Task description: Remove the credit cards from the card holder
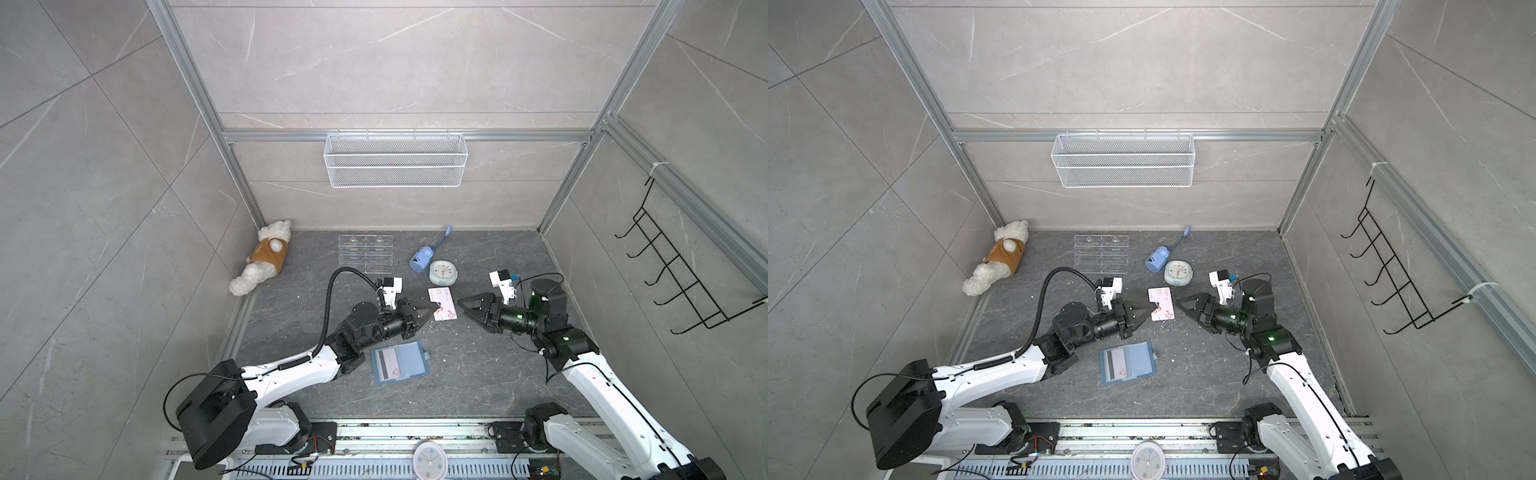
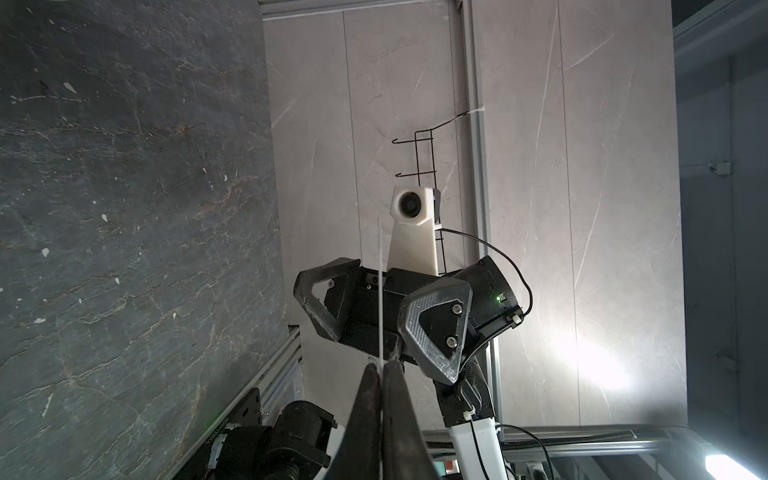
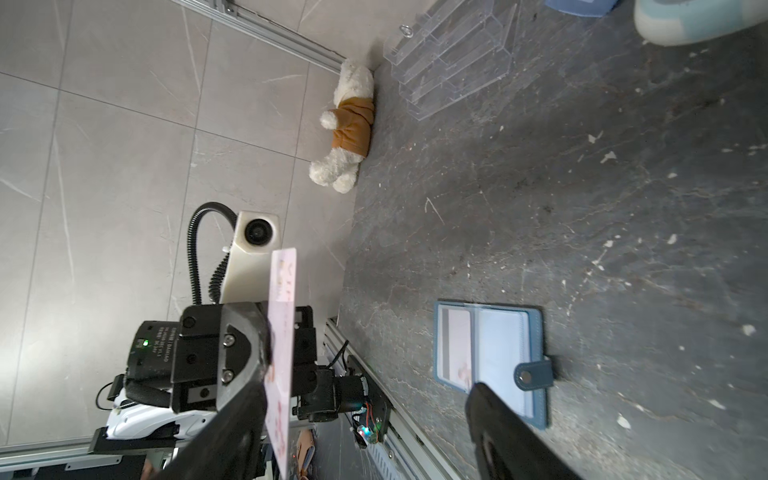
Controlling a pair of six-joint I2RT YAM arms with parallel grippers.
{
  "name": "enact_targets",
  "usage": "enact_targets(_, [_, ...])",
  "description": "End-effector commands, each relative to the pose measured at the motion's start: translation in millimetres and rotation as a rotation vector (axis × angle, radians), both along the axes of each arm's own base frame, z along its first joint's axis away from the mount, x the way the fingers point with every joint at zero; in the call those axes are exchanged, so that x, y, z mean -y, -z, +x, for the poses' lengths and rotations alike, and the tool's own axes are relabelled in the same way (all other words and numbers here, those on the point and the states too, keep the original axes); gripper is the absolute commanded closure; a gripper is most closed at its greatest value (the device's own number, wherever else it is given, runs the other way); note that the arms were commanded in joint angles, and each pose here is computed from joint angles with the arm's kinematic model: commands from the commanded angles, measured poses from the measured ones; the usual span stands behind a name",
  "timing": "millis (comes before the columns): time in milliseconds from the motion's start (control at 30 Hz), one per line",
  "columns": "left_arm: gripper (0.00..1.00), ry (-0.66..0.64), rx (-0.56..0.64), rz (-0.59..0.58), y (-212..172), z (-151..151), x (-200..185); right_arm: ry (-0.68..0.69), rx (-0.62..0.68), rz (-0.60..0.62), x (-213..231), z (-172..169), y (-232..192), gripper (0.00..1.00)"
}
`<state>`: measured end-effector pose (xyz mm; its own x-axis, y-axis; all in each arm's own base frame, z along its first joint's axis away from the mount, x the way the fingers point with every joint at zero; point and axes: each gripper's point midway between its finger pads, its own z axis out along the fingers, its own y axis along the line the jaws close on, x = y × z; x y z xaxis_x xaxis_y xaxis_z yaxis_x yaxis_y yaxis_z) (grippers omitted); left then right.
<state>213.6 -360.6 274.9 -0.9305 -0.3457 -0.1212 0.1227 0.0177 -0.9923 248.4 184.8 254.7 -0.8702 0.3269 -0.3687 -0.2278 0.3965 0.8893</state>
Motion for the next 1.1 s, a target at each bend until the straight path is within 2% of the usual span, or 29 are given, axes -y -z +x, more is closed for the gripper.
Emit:
enact_targets(0, [1.0,0.042,0.035,-0.069,-19.9,-7.5,5.7,-0.033,0.077,0.073,-4.7,0.4,-22.3,0.27])
enact_targets(600, [1.0,0.087,0.045,-0.089,-21.7,-12.1,21.1,-0.059,0.053,0.111,-7.7,-5.4,-13.2,0.61])
enact_targets(1067, [1.0,0.086,0.04,-0.064,-13.9,-11.3,23.7,-0.084,0.024,0.213,-12.0,-10.2,-11.9,0.72])
